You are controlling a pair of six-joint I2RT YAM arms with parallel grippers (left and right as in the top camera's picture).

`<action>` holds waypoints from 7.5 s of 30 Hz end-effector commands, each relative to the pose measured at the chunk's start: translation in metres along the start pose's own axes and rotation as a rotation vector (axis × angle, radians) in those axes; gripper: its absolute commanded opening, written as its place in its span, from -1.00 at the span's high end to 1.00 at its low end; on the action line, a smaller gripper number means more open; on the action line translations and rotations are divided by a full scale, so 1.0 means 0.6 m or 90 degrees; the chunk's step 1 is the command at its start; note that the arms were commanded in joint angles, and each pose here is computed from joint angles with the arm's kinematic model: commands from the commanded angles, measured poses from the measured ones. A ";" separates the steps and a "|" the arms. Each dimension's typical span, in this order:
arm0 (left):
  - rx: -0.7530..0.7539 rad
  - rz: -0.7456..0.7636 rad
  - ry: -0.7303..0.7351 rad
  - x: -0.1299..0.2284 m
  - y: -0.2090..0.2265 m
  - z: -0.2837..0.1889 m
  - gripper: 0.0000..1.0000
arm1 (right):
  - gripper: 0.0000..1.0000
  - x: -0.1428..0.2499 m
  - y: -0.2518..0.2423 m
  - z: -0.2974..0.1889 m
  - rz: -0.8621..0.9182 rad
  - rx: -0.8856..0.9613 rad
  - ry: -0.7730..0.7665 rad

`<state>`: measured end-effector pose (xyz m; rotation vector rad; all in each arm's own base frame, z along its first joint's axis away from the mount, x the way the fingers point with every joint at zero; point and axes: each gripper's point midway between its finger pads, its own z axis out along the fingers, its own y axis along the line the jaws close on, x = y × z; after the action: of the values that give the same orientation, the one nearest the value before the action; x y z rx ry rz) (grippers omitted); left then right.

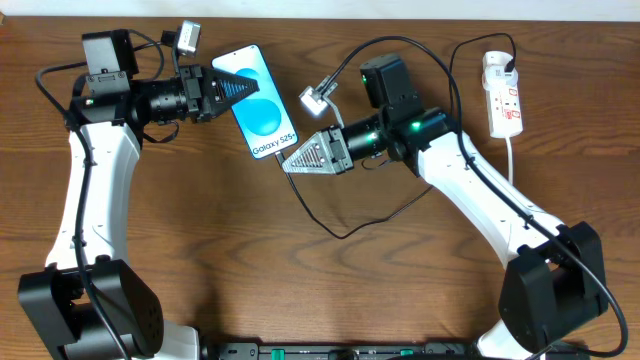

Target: Plug charger to phone and switch on socket

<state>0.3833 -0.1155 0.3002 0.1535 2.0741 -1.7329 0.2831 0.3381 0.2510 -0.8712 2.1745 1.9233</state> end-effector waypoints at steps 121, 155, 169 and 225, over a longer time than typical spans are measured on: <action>-0.391 -0.031 0.172 0.100 0.356 0.209 0.86 | 0.13 -0.027 -0.023 -0.293 0.063 0.615 -0.040; -0.460 -0.026 0.171 0.103 0.380 0.193 0.54 | 0.14 -0.014 -0.026 -0.298 0.079 0.630 -0.026; -0.480 -0.026 0.170 0.103 0.386 0.187 0.29 | 0.14 -0.013 -0.026 -0.298 0.080 0.631 -0.025; -0.659 0.114 -0.065 0.045 0.034 -0.074 -0.82 | 0.03 0.062 -0.048 -0.670 0.301 0.944 -0.275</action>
<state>0.3571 -0.0772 0.2705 -0.0734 2.4992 -0.4320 0.3797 -0.0269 0.2849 0.2028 2.6713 0.1498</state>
